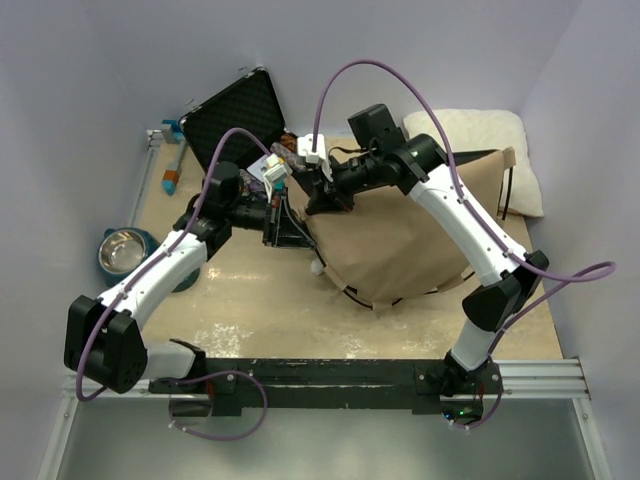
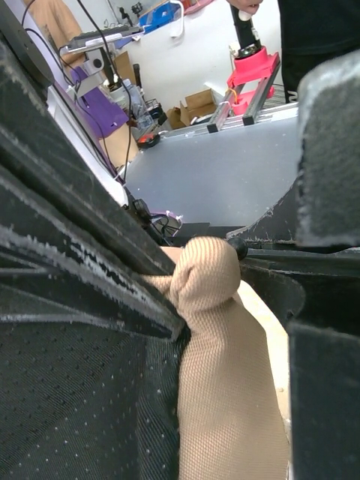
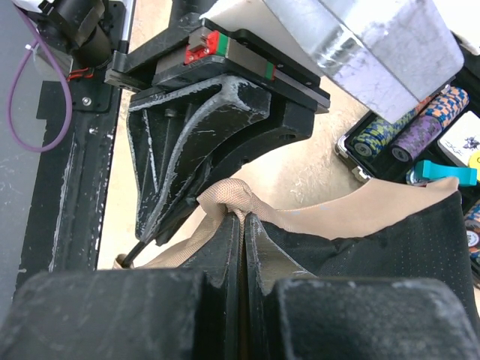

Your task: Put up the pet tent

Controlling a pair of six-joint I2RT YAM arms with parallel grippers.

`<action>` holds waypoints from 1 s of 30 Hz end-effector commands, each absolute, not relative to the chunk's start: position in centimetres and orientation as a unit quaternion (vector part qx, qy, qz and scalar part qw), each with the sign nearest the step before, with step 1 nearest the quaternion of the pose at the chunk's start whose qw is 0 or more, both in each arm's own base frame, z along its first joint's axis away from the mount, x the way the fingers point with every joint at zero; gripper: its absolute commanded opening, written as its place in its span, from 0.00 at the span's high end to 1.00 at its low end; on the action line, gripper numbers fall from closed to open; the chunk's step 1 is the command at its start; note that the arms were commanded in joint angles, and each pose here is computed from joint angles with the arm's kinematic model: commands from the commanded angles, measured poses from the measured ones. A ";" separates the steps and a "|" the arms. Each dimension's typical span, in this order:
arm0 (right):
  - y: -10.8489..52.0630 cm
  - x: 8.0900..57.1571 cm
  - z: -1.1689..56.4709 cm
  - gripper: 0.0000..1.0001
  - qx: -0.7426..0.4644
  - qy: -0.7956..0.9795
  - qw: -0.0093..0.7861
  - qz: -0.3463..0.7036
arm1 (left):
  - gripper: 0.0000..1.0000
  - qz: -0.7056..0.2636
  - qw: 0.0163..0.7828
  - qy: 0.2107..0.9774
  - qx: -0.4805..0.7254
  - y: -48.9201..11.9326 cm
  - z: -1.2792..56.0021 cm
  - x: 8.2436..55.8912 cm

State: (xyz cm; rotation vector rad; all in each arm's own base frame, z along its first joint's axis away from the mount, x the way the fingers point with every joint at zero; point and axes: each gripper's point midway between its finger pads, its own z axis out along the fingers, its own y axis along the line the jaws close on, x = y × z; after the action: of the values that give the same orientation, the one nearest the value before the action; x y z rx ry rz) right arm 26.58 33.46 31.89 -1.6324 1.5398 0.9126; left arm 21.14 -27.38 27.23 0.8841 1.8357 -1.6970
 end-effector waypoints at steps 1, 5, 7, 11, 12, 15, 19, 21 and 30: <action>33.8 24.8 33.8 1.00 -0.643 0.560 0.369 0.370 | 1.00 -0.603 0.259 0.684 0.318 -27.9 26.5 22.4; 34.0 24.1 33.5 1.00 -0.648 0.557 0.364 0.371 | 1.00 -0.603 0.259 0.685 0.318 -28.0 26.5 22.6; 34.1 24.0 33.3 1.00 -0.649 0.557 0.360 0.372 | 1.00 -0.604 0.259 0.683 0.319 -28.0 26.7 22.6; 34.2 23.7 33.2 1.00 -0.651 0.555 0.358 0.375 | 1.00 -0.603 0.257 0.685 0.318 -28.0 26.6 22.6; 34.1 23.6 33.2 1.00 -0.651 0.555 0.357 0.375 | 1.00 -0.603 0.257 0.685 0.318 -28.0 26.6 22.6; 34.0 23.4 33.2 1.00 -0.651 0.554 0.358 0.375 | 1.00 -0.604 0.256 0.685 0.318 -27.9 26.5 22.4; 33.4 23.3 32.9 1.00 -0.660 0.550 0.362 0.361 | 1.00 -0.603 0.261 0.683 0.319 -27.5 26.8 22.1; 33.0 23.3 32.6 1.00 -0.667 0.548 0.366 0.348 | 1.00 -0.604 0.265 0.680 0.320 -27.3 27.1 22.0; 33.0 21.8 31.6 1.00 -0.700 0.523 0.365 0.322 | 1.00 -0.607 0.269 0.680 0.310 -26.9 27.7 22.5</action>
State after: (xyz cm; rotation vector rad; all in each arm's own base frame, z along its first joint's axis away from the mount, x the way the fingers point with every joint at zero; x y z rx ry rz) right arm 24.47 33.24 31.68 -1.7289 1.3903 0.8074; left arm 20.87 -27.20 27.48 0.8918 1.8317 -1.7006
